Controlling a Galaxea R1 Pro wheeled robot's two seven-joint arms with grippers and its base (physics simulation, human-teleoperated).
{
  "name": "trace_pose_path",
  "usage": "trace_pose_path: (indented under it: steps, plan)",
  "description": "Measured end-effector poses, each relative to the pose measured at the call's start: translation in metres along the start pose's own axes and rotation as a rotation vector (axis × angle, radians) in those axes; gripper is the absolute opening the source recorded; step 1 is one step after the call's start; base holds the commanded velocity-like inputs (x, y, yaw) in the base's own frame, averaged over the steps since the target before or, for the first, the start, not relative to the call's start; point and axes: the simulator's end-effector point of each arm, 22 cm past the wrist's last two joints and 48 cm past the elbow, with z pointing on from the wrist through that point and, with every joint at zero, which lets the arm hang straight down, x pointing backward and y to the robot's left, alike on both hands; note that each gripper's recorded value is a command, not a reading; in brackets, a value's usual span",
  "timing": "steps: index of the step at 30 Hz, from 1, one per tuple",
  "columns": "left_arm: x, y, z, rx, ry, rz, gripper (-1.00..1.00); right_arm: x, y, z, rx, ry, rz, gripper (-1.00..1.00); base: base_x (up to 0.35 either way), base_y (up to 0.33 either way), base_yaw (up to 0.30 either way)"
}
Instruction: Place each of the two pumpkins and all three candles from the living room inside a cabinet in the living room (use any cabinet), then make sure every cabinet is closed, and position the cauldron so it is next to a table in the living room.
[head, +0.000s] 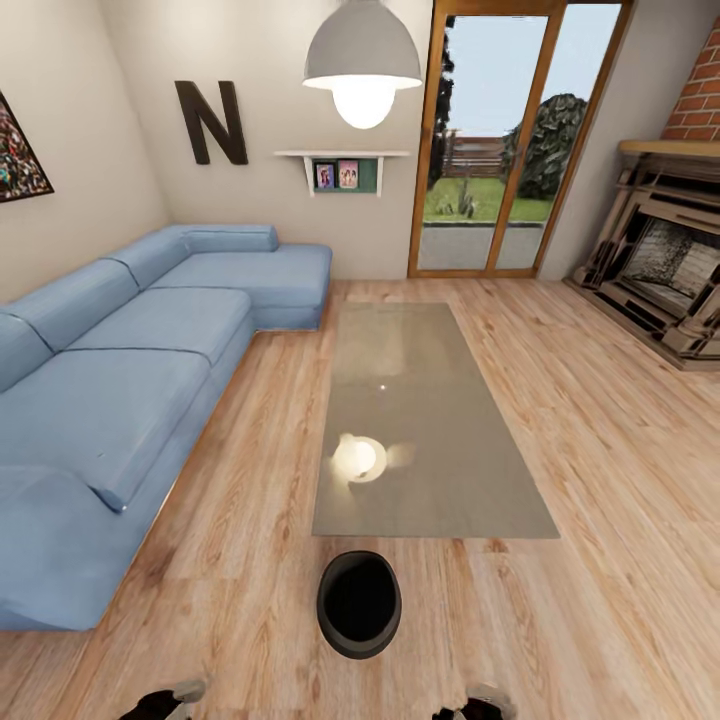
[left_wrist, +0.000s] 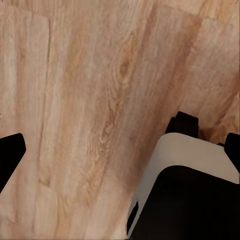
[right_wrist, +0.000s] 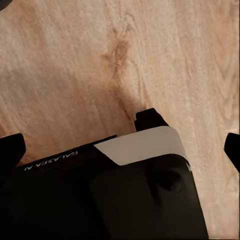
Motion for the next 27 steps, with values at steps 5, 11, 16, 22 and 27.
trace_pose_path:
  steps: [5, 11, 16, 22, 27]
  plan:
    - [0.043, 0.023, 0.009, -0.032, 0.014, 0.003, 1.00, 0.048, -0.046, 0.008, 0.101, -0.010, 0.018, 1.00, 0.000, 0.000, 0.000]
    - [0.080, 0.030, 0.009, -0.043, 0.027, 0.030, 1.00, 0.062, -0.065, 0.004, 0.136, -0.026, 0.023, 1.00, 0.000, 0.000, 0.000]
    - [0.094, 0.034, 0.012, -0.049, 0.026, 0.033, 1.00, 0.082, -0.077, 0.005, 0.156, -0.035, 0.030, 1.00, 0.000, 0.000, 0.000]
    - [0.110, 0.037, 0.013, -0.053, 0.045, 0.029, 1.00, 0.090, -0.097, 0.006, 0.187, -0.028, 0.033, 1.00, 0.000, 0.000, 0.000]
    - [0.119, 0.040, 0.014, -0.057, 0.056, 0.031, 1.00, 0.091, -0.100, 0.007, 0.191, -0.027, 0.038, 1.00, 0.000, 0.000, 0.000]
